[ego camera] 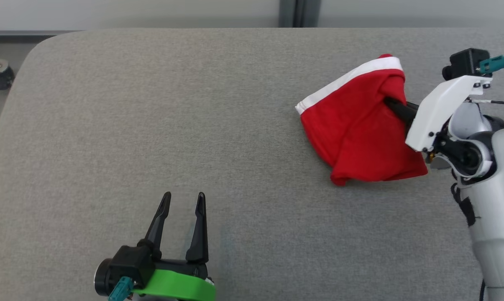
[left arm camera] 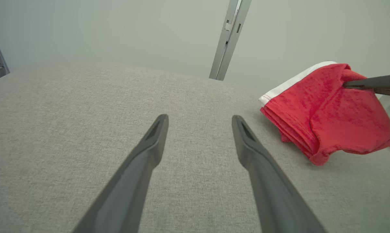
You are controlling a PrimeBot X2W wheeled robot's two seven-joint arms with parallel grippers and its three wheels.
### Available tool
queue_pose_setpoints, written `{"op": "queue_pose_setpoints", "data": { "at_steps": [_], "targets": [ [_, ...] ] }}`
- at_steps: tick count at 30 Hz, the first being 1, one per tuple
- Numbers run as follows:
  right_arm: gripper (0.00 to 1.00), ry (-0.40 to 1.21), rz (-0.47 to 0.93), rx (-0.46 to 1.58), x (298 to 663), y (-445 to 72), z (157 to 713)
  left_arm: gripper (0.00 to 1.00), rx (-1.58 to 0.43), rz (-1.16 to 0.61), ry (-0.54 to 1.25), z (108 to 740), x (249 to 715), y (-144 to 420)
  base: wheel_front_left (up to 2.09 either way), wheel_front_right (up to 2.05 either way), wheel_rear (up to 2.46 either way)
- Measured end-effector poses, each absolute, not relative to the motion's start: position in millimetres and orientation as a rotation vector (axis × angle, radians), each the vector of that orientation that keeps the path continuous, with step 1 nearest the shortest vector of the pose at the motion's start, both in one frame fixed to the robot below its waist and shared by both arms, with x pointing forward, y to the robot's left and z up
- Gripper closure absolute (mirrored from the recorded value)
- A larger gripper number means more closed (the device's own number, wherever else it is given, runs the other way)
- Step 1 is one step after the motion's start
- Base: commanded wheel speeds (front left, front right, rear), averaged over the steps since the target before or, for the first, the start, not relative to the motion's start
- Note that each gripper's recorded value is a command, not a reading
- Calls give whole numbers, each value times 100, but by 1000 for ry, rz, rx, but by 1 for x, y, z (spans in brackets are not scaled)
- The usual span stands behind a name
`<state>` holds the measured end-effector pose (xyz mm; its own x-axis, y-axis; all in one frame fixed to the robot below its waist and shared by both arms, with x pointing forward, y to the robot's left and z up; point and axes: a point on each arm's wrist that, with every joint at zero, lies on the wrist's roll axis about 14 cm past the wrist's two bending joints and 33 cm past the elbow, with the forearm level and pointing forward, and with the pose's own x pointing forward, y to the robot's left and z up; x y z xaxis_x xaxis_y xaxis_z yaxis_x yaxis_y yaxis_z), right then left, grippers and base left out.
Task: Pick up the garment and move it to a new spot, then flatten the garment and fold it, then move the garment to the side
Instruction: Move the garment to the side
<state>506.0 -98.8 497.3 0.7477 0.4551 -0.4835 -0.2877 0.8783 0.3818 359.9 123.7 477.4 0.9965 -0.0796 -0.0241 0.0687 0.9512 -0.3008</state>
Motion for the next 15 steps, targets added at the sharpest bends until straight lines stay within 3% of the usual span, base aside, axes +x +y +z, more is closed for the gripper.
{"op": "queue_pose_setpoints", "data": {
  "at_steps": [7,15],
  "targets": [
    [100,585,187,175,485,-213,531,0,-311,-202,21,484,374,88,0,0,0],
    [100,586,-125,156,445,-323,529,0,-314,-363,17,485,393,42,0,0,0]
  ]
}}
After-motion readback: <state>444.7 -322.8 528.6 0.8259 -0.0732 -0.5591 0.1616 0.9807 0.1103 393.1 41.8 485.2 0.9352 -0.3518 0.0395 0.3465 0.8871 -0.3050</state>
